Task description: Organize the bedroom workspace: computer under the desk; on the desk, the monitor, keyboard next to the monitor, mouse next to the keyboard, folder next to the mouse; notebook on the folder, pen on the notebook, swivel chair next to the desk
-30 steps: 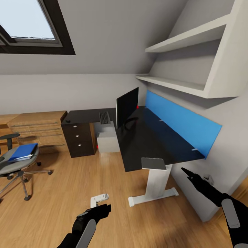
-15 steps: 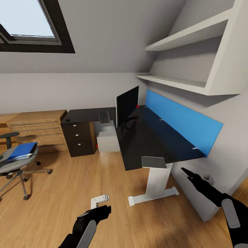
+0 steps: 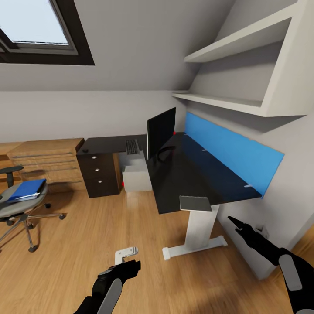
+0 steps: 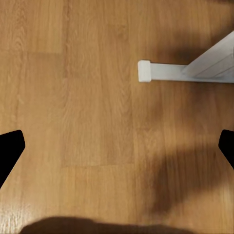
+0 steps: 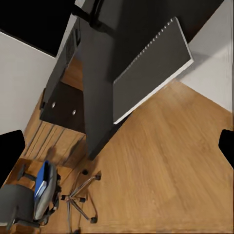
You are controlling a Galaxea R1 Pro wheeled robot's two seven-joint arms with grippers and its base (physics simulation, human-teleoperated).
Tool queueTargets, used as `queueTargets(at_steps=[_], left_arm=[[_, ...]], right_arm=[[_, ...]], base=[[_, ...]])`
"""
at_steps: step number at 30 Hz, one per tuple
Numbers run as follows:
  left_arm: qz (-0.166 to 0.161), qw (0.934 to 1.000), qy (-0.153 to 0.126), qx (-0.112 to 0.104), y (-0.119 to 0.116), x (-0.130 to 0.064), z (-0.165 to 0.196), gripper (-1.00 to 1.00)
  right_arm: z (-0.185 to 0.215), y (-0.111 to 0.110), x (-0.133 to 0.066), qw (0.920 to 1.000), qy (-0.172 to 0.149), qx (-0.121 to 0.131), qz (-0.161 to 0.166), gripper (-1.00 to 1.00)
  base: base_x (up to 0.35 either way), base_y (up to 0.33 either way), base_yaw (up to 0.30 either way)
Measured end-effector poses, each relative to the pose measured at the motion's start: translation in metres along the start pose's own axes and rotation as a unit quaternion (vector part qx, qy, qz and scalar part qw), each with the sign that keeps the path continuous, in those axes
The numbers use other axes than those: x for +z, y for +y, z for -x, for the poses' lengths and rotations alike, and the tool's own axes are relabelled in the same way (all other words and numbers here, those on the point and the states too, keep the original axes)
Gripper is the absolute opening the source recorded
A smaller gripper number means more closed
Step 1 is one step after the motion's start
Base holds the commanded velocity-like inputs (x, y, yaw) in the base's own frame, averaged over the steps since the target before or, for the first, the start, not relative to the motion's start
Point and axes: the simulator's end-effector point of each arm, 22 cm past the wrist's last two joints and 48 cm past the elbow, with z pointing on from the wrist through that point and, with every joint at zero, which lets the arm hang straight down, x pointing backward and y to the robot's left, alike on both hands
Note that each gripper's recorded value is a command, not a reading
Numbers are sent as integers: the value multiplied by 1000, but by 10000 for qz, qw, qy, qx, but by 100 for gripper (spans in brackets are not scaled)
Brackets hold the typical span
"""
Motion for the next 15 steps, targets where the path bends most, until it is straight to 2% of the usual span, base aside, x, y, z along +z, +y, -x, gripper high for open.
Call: queueTargets(at_steps=[3,4,9,10,15], left_arm=[[2,10000,4,1,1,4,-3,100],[2,10000,4,1,1,5,-3,100],[10,10000,31,10,3,12,-10,100],[18,10000,56,16,4,14,-13,100],[25,10000,82,29,5,21,-20,100]], right_arm=[[-15,-13,2,9995,168,266,-51,100],[-22,-16,5,9986,266,461,-38,100],[-30,-13,19,9940,411,997,156,100],[-33,-13,23,9912,462,1218,219,100],[-33,-23,27,9876,525,1463,221,100]], base=[[0,0,0],[0,0,0],[0,0,0],[0,0,0],[0,0,0]])
